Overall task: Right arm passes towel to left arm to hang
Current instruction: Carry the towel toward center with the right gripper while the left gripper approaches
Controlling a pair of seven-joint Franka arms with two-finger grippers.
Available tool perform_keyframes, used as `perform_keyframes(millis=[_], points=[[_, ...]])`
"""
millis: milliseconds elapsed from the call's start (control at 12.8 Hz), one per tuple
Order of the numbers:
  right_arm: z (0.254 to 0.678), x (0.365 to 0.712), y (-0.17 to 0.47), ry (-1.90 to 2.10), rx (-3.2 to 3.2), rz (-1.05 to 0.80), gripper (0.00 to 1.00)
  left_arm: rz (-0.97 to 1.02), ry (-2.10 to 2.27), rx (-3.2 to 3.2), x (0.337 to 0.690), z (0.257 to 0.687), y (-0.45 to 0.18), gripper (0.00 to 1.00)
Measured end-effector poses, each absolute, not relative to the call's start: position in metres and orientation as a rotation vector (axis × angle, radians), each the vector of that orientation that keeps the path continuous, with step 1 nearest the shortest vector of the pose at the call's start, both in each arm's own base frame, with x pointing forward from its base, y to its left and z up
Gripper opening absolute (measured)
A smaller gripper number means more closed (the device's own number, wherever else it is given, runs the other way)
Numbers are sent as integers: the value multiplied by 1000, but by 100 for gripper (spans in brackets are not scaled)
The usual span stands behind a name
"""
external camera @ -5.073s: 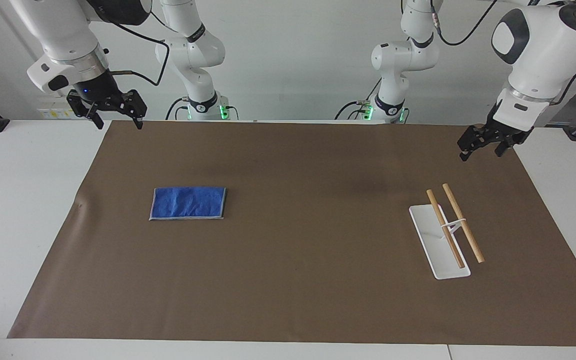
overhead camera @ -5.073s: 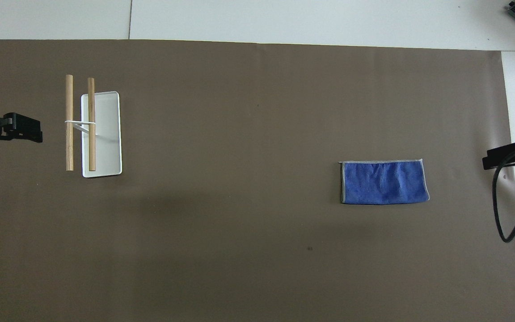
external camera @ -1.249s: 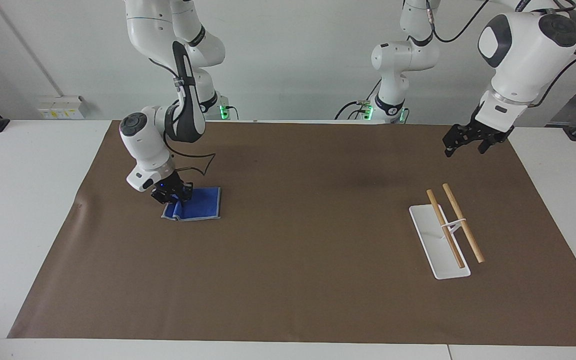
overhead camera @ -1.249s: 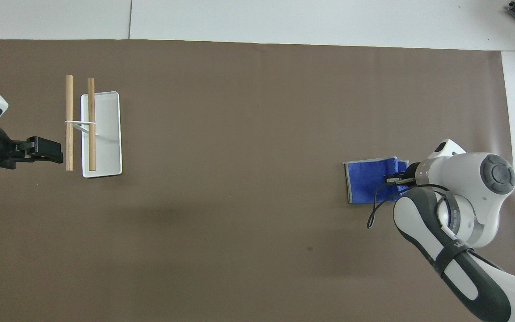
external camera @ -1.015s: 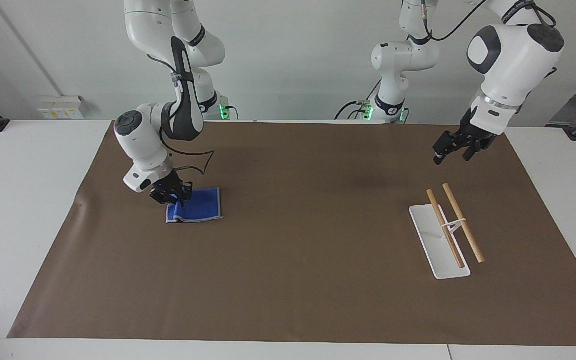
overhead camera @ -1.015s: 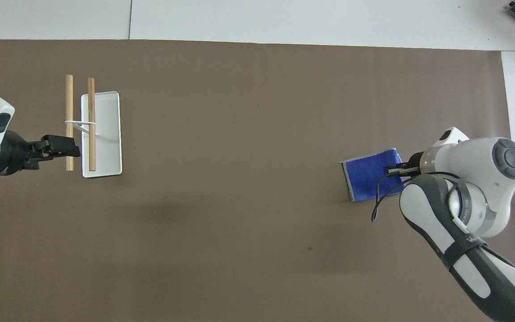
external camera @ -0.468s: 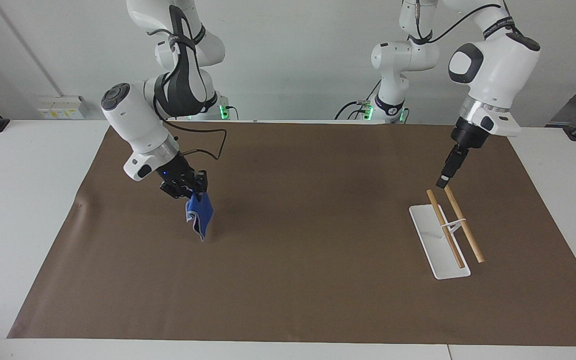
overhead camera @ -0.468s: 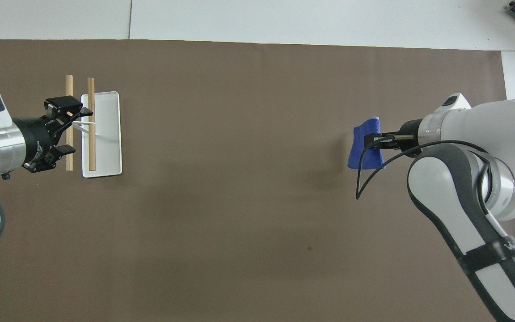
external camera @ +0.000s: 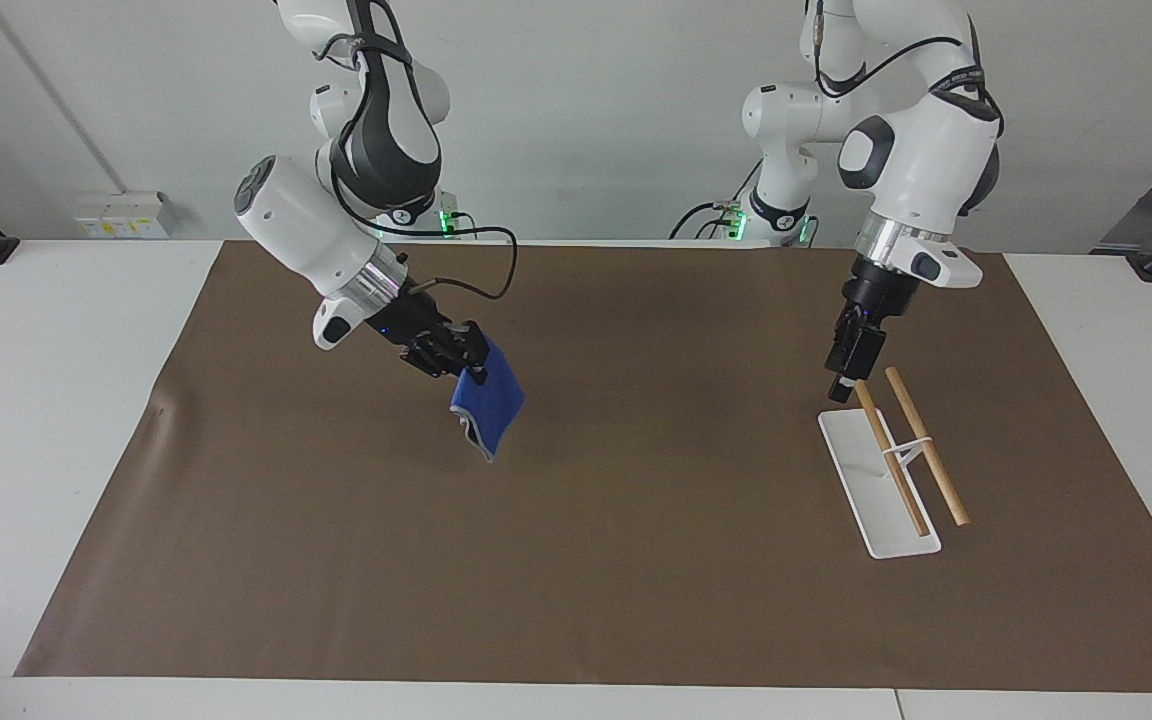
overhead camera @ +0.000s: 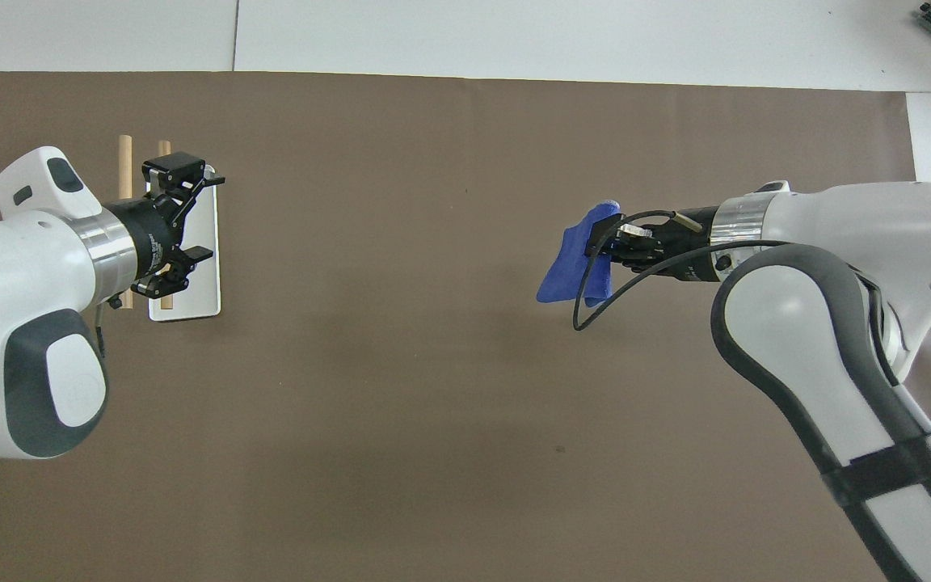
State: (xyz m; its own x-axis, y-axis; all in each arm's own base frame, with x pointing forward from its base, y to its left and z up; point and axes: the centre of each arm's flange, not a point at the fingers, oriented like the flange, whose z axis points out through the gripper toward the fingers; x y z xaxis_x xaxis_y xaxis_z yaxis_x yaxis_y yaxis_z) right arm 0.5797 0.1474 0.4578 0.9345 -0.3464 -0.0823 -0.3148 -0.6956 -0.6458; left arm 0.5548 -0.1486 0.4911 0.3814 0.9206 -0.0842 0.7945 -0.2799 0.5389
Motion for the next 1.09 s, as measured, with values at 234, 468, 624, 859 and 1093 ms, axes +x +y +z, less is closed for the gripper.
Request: perform_keyframes(millis=[234, 468, 624, 859, 1093], points=[[467, 578, 181, 719, -2185, -14, 11, 280, 1520, 1981, 552, 475, -205, 100], [475, 562, 241, 908, -2007, 34, 11, 243, 1574, 1809, 552, 482, -236, 100], [478, 545, 282, 986, -1932, 48, 11, 202, 1662, 1697, 560, 488, -232, 100], [478, 530, 310, 1066, -1839, 104, 11, 158, 1734, 1642, 565, 476, -227, 100], [475, 533, 302, 1157, -1710, 173, 11, 138, 1752, 1646, 565, 467, -229, 100]])
